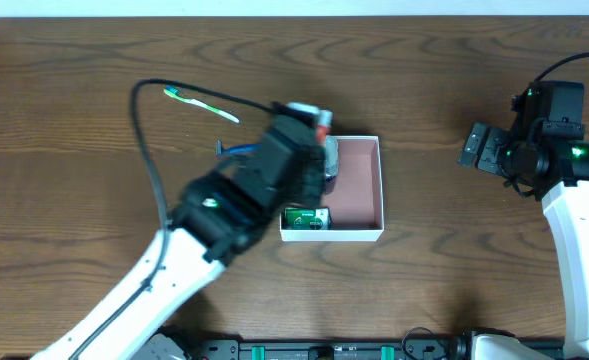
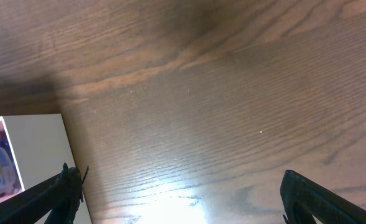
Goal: Pack container
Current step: 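Carry the Colgate tube with the left gripper into the box and release, then withdraw the left gripper and move it to the green toothbrush, then grasp the green toothbrush handle with the left gripper and lift, then carry the toothbrush with the left gripper into the box and release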
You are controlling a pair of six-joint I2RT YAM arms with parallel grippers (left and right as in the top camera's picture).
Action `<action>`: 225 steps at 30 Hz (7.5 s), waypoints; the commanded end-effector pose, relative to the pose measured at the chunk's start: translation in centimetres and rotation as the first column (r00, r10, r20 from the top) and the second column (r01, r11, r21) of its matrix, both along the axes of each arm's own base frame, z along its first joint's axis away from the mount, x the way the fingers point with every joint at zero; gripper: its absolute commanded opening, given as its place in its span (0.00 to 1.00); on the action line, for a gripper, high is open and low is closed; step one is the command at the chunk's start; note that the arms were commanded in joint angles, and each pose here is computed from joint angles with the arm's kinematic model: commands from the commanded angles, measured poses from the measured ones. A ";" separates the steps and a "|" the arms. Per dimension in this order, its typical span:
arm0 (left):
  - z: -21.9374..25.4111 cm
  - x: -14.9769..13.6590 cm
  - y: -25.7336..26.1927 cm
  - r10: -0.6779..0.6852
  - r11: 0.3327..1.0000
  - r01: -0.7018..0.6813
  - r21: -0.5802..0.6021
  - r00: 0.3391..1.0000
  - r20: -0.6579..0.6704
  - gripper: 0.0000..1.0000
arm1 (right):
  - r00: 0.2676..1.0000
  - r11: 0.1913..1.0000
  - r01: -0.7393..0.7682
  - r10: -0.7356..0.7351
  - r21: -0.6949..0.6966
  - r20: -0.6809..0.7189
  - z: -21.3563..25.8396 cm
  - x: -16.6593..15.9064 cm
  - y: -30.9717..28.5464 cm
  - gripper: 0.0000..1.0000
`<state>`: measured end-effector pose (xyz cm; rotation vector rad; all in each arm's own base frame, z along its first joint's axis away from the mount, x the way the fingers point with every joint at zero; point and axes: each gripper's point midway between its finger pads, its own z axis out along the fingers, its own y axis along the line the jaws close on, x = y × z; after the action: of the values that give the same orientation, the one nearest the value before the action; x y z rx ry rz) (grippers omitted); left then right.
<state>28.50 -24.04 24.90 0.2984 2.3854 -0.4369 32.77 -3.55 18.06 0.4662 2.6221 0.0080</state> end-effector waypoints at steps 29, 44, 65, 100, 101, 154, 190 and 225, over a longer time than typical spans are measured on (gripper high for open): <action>-5.8 2.1 -9.5 0.100 0.993 -0.099 -0.058 0.995 0.014 0.23 | 1.000 1.000 0.011 -0.011 0.005 0.010 0.4 0.2 0.0 0.99; 5.4 2.3 7.4 0.380 0.915 -0.402 0.026 0.883 0.275 0.60 | 1.000 1.000 0.011 -0.011 0.005 0.010 0.4 0.2 0.0 0.99; -7.6 17.7 23.5 0.665 0.747 -0.665 0.029 0.747 0.012 0.98 | 1.000 1.000 0.012 -0.012 0.005 0.010 0.4 0.2 -0.1 0.99; -22.0 20.9 23.0 0.743 0.665 -0.742 0.083 0.648 -0.164 1.00 | 1.000 1.000 0.012 -0.012 0.005 0.010 0.4 0.2 -0.1 0.99; -22.0 20.9 22.9 0.730 0.681 -0.726 0.092 0.666 -0.154 1.00 | 1.000 1.000 0.012 -0.012 0.004 0.010 0.4 0.2 -0.1 0.99; -21.6 17.3 22.7 0.686 0.728 -0.645 0.233 0.695 -0.218 0.06 | 1.000 1.000 0.012 -0.012 0.005 0.010 0.4 0.2 -0.1 0.99; -2.1 -3.5 -5.9 -0.130 0.991 0.127 -0.033 0.986 -0.101 0.05 | 1.000 1.000 0.012 -0.012 0.004 0.010 0.4 0.2 -0.1 0.99; -3.9 0.0 -11.1 -0.110 0.994 0.107 -0.025 0.985 -0.135 0.39 | 1.000 1.000 0.012 -0.012 0.004 0.010 0.4 0.2 -0.1 0.99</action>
<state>28.07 -34.63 14.88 0.3533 2.6431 -0.4668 32.77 -3.55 18.01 0.4665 2.6240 0.0078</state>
